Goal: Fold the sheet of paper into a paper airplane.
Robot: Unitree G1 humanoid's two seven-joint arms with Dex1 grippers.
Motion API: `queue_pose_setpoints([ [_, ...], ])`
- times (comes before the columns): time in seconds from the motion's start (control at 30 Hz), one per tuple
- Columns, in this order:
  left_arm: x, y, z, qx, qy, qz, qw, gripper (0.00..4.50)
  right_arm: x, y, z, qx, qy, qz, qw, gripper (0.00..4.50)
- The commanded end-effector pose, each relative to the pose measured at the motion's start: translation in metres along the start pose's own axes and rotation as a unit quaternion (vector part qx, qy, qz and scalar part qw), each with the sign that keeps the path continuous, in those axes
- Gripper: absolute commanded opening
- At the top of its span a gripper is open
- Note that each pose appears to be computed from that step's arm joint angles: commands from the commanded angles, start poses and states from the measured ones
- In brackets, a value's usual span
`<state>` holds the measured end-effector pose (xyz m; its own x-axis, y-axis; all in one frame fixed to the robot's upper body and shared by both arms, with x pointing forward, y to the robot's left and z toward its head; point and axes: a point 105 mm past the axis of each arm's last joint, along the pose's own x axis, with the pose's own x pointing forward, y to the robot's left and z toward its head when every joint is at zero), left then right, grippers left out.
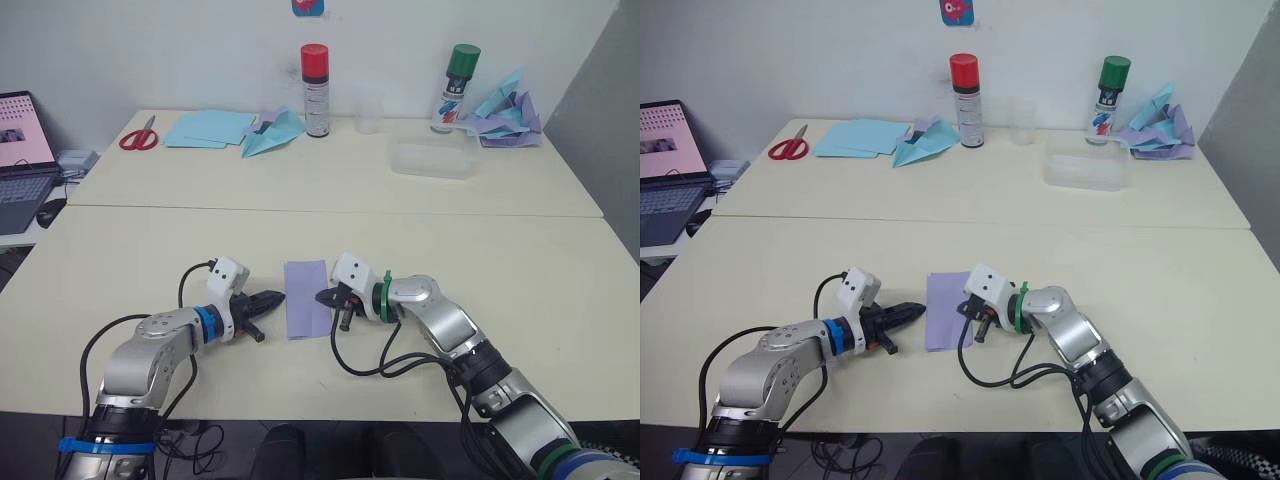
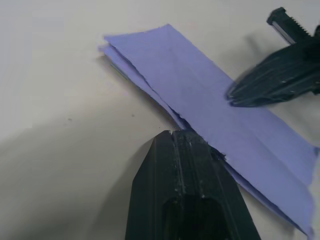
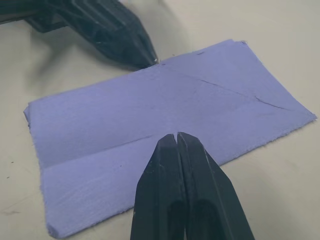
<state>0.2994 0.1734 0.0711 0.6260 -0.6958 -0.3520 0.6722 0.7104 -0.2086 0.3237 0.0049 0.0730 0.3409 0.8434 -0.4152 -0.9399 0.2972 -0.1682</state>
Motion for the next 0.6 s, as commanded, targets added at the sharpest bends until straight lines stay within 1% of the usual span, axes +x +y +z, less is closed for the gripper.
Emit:
queue_pose_setpoints([
  [0.03, -0.001, -0.011, -0.002, -0.006, 0.010, -0.033, 0.999, 0.00, -0.002, -0.004, -0.010, 0.013, 0.018, -0.019, 1.000, 0.04],
  [0.1, 0.000, -0.010, -0.004, -0.005, 0.015, -0.033, 0.999, 0.00, -0.001, -0.004, -0.011, 0.013, 0.018, -0.019, 1.000, 0.04],
  [0.2, 0.004, -0.011, -0.001, -0.002, 0.011, -0.038, 0.999, 0.00, 0.000, -0.007, -0.008, 0.013, 0.015, -0.022, 1.000, 0.04],
  [0.33, 0.008, -0.014, 0.011, -0.001, -0.010, -0.049, 0.999, 0.00, -0.001, -0.009, -0.008, 0.014, 0.014, -0.027, 0.999, 0.04],
  [0.6, 0.016, -0.019, 0.022, 0.014, -0.023, -0.060, 0.998, 0.00, -0.004, -0.006, -0.010, 0.034, 0.012, -0.030, 0.999, 0.04],
])
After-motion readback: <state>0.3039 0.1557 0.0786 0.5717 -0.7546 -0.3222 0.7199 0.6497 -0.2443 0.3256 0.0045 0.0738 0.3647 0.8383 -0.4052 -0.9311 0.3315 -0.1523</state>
